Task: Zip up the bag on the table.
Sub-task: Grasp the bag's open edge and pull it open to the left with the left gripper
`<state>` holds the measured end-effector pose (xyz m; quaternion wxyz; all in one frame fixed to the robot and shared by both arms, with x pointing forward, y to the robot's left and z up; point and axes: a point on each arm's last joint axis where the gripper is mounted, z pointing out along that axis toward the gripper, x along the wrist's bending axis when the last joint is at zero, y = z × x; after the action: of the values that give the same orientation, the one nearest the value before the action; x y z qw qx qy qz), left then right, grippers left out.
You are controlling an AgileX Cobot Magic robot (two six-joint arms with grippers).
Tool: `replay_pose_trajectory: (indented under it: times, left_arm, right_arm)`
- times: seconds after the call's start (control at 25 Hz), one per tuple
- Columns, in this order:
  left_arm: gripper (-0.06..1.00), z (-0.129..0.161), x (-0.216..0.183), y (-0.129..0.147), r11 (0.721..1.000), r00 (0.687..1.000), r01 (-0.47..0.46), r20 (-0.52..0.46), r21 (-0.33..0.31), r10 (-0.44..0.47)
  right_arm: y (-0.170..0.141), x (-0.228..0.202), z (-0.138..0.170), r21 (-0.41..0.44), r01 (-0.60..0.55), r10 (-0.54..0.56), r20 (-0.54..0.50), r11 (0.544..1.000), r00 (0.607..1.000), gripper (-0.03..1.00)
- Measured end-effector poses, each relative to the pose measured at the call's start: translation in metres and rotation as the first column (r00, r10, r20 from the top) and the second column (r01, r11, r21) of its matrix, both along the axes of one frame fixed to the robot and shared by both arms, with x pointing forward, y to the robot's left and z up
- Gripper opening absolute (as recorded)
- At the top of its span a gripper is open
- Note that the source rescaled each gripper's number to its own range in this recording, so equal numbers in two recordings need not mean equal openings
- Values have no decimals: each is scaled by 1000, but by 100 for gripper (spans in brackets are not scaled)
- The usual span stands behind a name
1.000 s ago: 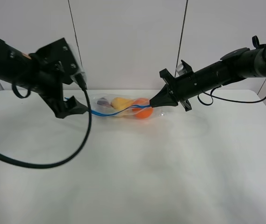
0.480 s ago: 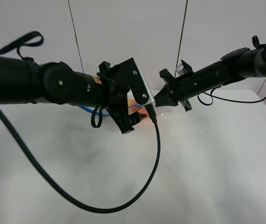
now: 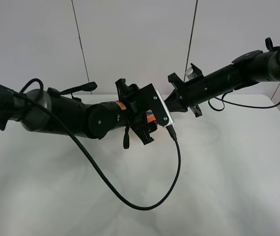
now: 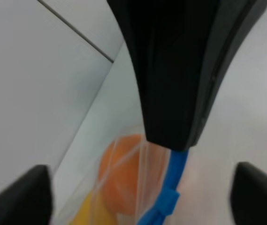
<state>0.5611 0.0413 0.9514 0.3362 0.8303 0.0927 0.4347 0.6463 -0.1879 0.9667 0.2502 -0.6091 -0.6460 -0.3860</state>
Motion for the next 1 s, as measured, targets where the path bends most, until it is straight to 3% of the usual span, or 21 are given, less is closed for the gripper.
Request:
replay_pose_trajectory:
  times: [0.16, 0.28, 0.48, 0.64, 1.0]
  left_arm:
    - [43, 1, 0, 0, 1000, 1000, -2, 8, -3, 2]
    - [33, 1, 0, 0, 1000, 1000, -2, 7, -3, 2]
    - [29, -3, 0, 0, 1000, 1000, 1, -9, 6, -1]
    - [30, -19, -2, -2, 998, 997, 33, -65, 57, -29]
    - [30, -18, 0, -3, 997, 999, 41, -18, 61, -40]
  right_arm:
    - [0, 0, -1, -9, -4, 4, 1, 1000, 1000, 0]
    - [-1, 0, -1, -11, -2, 2, 3, 1000, 1000, 0]
    - [-1, 0, -1, -12, -1, 1, 3, 1000, 1000, 0]
    - [-1, 0, -1, -15, -2, 2, 1, 1000, 1000, 0]
    - [-1, 0, -2, -24, -1, 1, 4, 1000, 1000, 0]
